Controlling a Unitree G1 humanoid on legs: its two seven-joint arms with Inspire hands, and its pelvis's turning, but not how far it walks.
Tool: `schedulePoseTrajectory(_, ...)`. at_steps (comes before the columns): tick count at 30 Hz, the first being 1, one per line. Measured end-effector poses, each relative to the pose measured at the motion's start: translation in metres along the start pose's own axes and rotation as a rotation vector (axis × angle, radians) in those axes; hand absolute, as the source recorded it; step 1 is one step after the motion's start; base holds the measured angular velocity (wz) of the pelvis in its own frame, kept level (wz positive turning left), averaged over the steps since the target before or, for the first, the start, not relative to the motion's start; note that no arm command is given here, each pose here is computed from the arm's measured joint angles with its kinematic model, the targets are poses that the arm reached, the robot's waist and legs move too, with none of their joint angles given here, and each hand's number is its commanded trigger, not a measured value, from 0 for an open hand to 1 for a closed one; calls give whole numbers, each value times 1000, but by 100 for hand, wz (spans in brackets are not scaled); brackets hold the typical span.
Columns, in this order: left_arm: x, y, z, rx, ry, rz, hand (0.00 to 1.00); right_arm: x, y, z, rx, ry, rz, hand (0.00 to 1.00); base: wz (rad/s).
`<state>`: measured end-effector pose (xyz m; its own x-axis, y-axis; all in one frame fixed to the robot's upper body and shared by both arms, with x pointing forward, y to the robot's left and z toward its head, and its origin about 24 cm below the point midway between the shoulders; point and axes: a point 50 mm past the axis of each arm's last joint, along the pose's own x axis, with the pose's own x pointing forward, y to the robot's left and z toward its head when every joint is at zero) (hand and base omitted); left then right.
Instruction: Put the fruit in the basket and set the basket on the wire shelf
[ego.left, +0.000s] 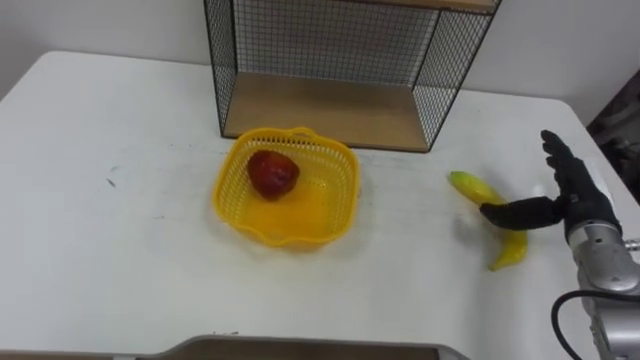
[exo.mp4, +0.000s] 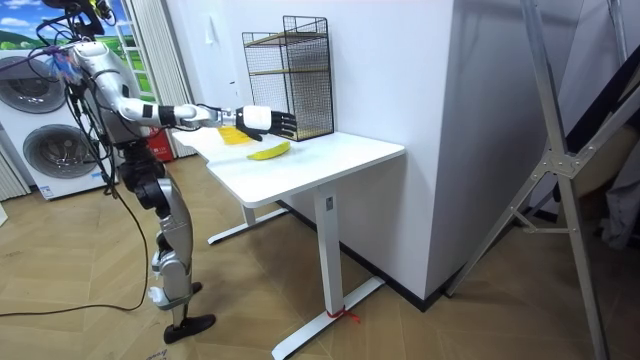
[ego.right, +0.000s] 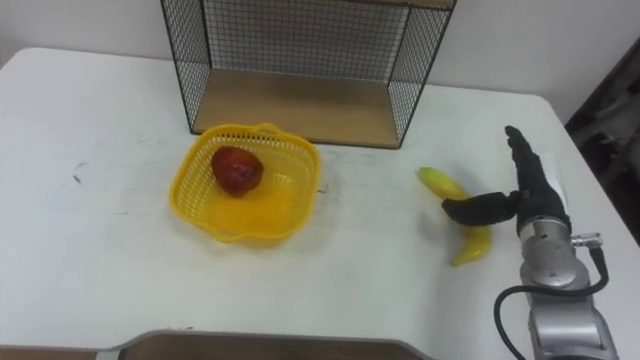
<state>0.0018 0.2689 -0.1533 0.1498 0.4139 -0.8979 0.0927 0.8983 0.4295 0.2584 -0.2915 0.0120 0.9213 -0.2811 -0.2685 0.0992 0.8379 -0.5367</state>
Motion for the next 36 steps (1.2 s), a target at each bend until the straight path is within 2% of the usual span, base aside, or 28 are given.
schedulePoseTrajectory(13,-2,-3,-20,13,78,-15,0,-2,11,-32,-41,169,143,0,0)
schedulePoseTrajectory(33,1,-1,-15,28,82,-11,0,4,9,-48,-59,253,174,0,5)
schedulePoseTrajectory(34,1,-1,-15,28,82,-11,0,4,10,-48,-59,255,174,15,7)
schedulePoseTrajectory(35,1,-1,-15,28,81,-11,0,4,9,-49,-59,259,174,52,7)
schedulePoseTrajectory(36,1,-1,-14,27,80,-11,0,4,9,-49,-60,261,174,62,7)
